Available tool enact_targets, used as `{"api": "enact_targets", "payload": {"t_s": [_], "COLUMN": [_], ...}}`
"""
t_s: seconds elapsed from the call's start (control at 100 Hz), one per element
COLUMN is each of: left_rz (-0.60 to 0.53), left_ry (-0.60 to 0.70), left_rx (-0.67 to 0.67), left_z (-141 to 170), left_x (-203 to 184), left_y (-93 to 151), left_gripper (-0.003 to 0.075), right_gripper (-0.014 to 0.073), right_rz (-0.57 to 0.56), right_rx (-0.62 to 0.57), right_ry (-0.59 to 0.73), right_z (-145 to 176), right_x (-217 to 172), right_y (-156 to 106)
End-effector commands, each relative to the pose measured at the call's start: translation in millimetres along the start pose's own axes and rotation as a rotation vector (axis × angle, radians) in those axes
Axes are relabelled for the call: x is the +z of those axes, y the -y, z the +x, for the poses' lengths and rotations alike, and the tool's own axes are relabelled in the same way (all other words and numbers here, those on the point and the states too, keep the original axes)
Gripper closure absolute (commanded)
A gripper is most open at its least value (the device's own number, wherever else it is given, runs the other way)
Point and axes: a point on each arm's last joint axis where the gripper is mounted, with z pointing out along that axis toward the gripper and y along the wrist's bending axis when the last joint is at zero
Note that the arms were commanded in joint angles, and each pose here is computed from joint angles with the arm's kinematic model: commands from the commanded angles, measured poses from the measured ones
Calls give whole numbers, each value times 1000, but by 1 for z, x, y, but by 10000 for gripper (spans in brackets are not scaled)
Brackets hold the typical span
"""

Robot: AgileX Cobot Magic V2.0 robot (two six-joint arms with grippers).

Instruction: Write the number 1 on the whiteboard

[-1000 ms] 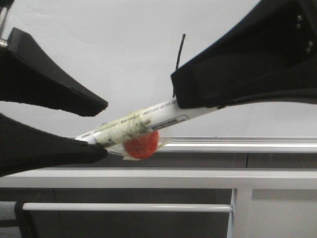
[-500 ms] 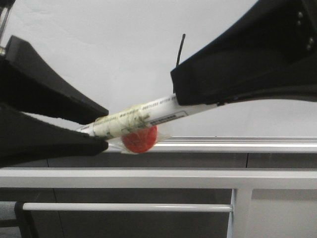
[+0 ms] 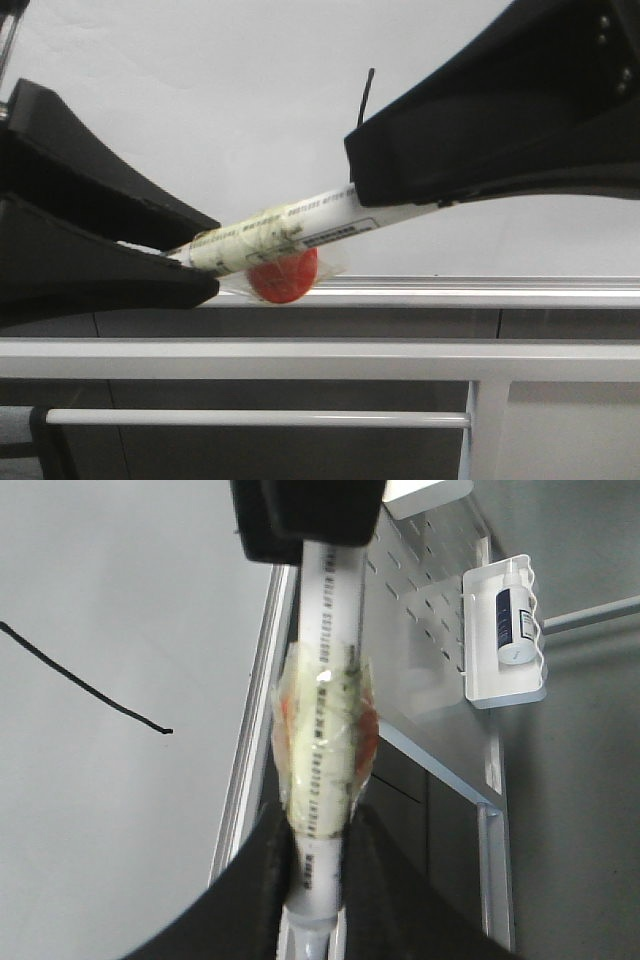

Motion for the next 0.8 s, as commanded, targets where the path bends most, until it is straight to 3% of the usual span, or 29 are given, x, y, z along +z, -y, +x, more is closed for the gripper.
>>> {"api": "enact_targets", "payload": {"t_s": [0.0,0.17,0.25,0.58,0.79], "left_rz": [-27,-27,-27,-35,-50], "left_ry": [91,91,91,110,178], "left_rx": [-12,-12,-23,-156,-225], "left_z": [-15,-15,-15,-16,-22], "left_x": [-3,-3,-3,-3,-5], "left_y": [-8,-8,-8,-9,-11], "left_gripper": [741,741,741,741,741], "right_gripper": [570,228,151,265,540], "right_rz": [-102,-81,-55,67,65], "right_rx": [10,16,19,-165,-247], "right_ry": [32,40,49,237,357], "right_z": [-11,-11,-13,-32,-36], "right_x": [-2,-2,-2,-38,-67], "right_y": [-11,-9,-7,-19,-38]}}
